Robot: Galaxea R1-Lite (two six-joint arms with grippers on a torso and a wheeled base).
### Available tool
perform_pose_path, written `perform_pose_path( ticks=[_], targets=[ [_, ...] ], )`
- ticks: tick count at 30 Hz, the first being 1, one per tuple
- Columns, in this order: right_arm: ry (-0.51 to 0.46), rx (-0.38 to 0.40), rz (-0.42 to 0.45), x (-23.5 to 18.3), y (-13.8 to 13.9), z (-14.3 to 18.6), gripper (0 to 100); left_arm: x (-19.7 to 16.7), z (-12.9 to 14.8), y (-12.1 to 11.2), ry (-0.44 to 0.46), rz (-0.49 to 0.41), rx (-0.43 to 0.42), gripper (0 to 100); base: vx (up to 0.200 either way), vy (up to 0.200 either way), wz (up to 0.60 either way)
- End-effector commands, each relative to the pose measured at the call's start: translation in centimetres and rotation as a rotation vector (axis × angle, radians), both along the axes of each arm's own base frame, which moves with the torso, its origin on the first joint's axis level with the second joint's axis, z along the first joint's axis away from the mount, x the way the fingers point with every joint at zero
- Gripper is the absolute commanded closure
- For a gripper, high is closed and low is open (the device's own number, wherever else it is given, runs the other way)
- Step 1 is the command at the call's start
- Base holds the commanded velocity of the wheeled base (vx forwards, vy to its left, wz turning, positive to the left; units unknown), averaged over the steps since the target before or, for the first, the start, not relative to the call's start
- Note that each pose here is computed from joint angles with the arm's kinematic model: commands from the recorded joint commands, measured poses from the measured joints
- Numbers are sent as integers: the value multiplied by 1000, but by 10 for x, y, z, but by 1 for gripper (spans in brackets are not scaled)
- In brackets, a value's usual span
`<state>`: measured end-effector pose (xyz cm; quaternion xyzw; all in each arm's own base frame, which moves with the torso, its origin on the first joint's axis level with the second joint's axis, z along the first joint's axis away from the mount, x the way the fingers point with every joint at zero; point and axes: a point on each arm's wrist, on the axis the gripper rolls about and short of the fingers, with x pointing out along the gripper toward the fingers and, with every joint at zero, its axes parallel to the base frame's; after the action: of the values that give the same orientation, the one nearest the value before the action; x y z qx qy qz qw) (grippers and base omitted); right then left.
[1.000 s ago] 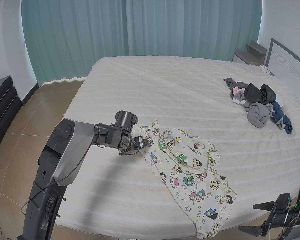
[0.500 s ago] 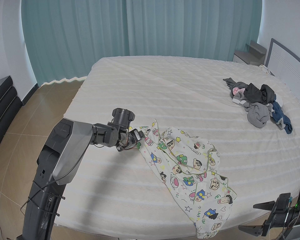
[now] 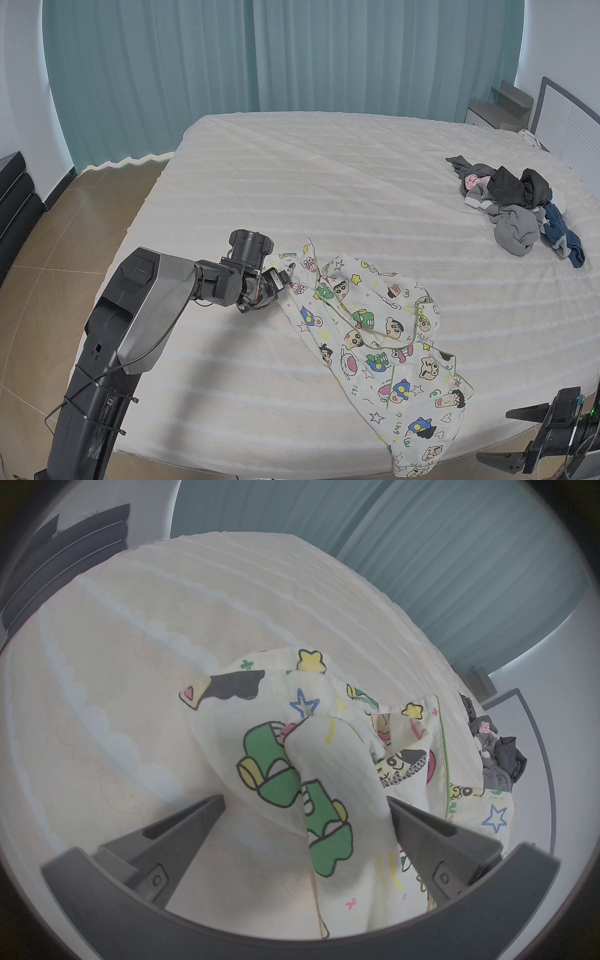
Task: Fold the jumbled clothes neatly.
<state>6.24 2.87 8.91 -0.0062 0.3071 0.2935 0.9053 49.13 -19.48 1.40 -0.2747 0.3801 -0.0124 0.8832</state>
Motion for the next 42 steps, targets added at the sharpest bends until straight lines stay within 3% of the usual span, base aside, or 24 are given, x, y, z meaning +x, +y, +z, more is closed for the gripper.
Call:
perform_pose_path(
  ticks=[1,6,7,15,25,27,30,37,39,42],
  targets=[
    [22,-6,1,-2,-1,-5,0,0,-23,0,50,18,2,0,0,0,0],
    [28,-10,3,-3,-1,-5,0,0,-29,0,72,45,-29,0,0,0,0],
    [31,-11,5,-3,-1,-6,0,-1,-29,0,71,43,-31,100,0,0,0],
    [49,-16,6,-6,-2,-7,0,0,-18,-4,35,37,-39,100,0,0,0],
    [39,-11,3,-8,-3,-7,0,-1,31,2,-41,33,-53,100,0,0,0],
    [41,-12,3,-9,-3,-7,0,-3,34,4,-30,32,-38,100,0,0,0],
    [45,-13,3,-11,-4,-8,0,-14,38,11,70,3,73,100,0,0,0],
    [46,-14,3,-13,-4,-8,0,-26,48,18,164,-30,134,100,0,0,0],
    [37,-12,2,-13,-5,-8,0,-29,45,20,200,-61,186,100,0,0,0],
    [31,-7,2,-15,-5,-7,0,-30,49,22,198,-57,183,100,0,0,0]
  ],
)
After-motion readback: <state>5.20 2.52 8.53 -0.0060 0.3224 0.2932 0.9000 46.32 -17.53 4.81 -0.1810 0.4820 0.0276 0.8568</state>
